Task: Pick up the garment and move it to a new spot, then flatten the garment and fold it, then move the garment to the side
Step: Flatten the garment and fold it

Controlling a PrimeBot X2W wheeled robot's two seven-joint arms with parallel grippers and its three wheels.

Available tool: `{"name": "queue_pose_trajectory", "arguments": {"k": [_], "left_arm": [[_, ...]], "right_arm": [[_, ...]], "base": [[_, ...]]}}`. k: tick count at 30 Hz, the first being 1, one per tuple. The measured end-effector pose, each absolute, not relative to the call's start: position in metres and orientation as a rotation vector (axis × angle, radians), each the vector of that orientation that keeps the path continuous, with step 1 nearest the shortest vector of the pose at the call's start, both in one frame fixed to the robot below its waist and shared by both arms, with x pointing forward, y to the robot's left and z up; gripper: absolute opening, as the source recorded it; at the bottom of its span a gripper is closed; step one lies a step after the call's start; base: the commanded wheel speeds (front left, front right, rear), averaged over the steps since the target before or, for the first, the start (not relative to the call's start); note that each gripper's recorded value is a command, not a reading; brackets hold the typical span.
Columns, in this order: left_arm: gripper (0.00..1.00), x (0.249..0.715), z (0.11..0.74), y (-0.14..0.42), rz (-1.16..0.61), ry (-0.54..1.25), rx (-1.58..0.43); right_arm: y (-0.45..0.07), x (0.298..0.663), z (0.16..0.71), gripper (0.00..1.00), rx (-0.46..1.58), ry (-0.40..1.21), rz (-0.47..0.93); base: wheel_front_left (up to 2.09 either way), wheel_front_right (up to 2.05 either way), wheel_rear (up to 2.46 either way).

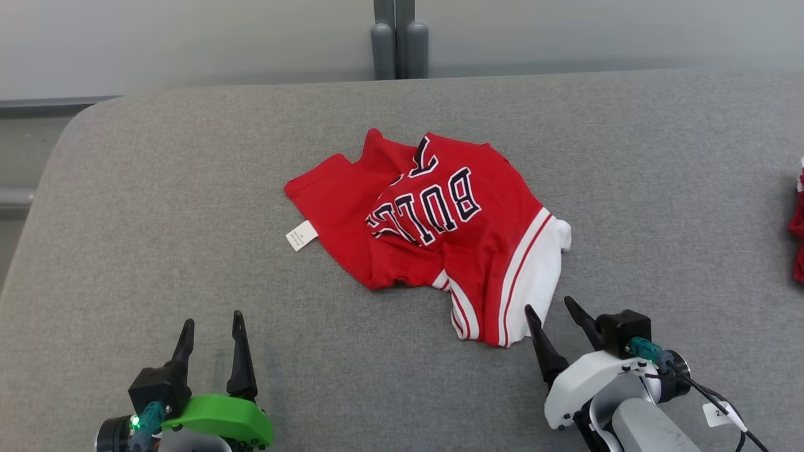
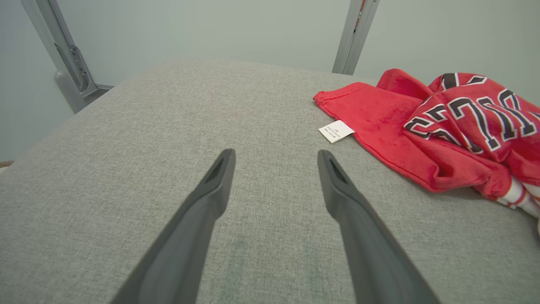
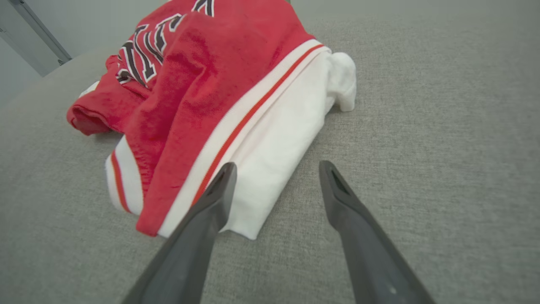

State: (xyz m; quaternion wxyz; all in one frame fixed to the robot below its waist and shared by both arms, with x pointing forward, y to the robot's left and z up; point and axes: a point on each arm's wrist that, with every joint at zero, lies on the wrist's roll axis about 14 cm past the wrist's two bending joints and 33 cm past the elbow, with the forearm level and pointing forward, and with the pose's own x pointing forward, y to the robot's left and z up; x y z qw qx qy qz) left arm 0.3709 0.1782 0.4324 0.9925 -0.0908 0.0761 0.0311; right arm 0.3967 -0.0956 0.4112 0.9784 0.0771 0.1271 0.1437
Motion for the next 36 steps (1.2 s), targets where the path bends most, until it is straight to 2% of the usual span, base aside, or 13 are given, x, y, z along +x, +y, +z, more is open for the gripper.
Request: {"name": "queue_pose_trajectory", "arguments": {"k": [3,4,5,8,13,17,26,36], "left_arm": [[1.0,0.371,0.431,0.182,0.079,0.156,-0.181],[1.0,0.372,0.431,0.184,0.084,0.156,-0.181],[1.0,0.371,0.43,0.185,0.088,0.159,-0.181],[1.0,0.37,0.427,0.189,0.099,0.166,-0.179],[1.0,0.371,0.426,0.191,0.109,0.169,-0.181],[1.0,0.373,0.426,0.189,0.103,0.168,-0.185],[1.0,0.379,0.433,0.178,0.072,0.15,-0.207],[1.0,0.372,0.443,0.174,0.063,0.126,-0.219]], "right_arm": [[-0.09,0.4,0.403,1.0,0.151,0.286,0.305],[-0.089,0.401,0.399,0.93,0.15,0.296,0.307],[-0.088,0.402,0.395,0.65,0.149,0.309,0.309],[-0.086,0.404,0.388,0.0,0.146,0.335,0.313],[-0.089,0.41,0.384,0.0,0.166,0.344,0.29],[-0.113,0.427,0.404,0.0,0.179,0.268,0.213],[-0.168,0.486,0.522,0.0,0.032,-0.085,0.152],[-0.142,0.508,0.653,0.0,-0.094,-0.41,0.274]], "base": [[0.0,0.0,0.0],[0.0,0.0,0.0],[0.0,0.0,0.0],[0.0,0.0,0.0],[0.0,0.0,0.0],[0.0,0.0,0.0],[0.0,0.0,0.0],[0.0,0.0,0.0]]}}
